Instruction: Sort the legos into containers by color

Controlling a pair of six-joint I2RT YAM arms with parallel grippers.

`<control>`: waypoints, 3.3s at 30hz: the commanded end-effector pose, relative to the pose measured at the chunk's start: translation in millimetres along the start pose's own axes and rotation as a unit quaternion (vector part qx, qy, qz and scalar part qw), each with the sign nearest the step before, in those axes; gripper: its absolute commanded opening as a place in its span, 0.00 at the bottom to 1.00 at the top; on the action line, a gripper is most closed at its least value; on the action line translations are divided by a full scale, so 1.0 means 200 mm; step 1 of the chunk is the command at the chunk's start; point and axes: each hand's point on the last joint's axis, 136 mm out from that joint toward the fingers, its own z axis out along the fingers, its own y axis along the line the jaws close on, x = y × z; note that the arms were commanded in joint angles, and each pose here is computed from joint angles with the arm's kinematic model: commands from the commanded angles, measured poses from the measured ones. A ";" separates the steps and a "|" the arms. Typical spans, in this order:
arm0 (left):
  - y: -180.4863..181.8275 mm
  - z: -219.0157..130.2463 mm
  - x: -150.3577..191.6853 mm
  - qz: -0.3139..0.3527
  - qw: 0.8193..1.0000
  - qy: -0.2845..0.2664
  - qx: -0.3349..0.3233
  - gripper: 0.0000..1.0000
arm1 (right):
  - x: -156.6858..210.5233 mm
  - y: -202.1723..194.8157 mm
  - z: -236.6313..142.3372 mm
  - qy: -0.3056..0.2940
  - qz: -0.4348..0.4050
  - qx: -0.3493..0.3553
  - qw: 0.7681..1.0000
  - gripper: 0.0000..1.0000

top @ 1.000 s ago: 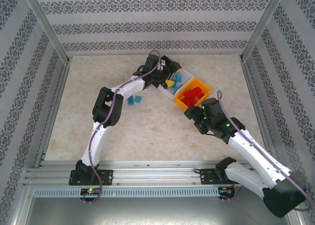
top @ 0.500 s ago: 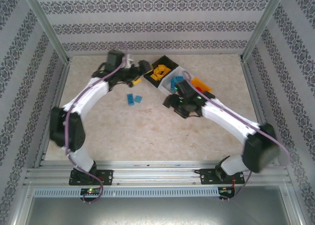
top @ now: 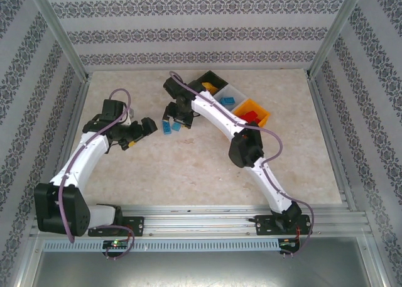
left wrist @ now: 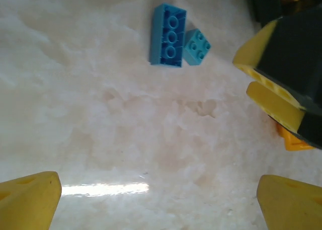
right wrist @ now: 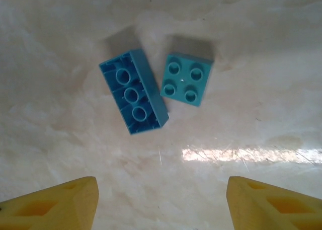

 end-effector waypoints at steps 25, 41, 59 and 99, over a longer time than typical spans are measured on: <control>0.13 0.05 0.05 -0.002 0.998 0.038 -0.056 1.00 | -0.09 -0.10 0.30 0.008 0.128 0.022 0.992 0.48; 0.13 0.09 0.06 -0.006 0.997 0.052 -0.052 1.00 | -0.08 -0.30 0.23 0.023 0.121 0.078 0.989 0.41; 0.13 0.13 0.07 -0.012 0.997 0.066 -0.046 1.00 | -0.04 -0.31 0.04 0.011 0.023 0.065 0.998 0.55; 0.14 0.11 0.11 -0.017 0.997 0.067 -0.042 1.00 | -0.08 -0.48 0.31 0.046 -0.007 0.131 0.990 0.44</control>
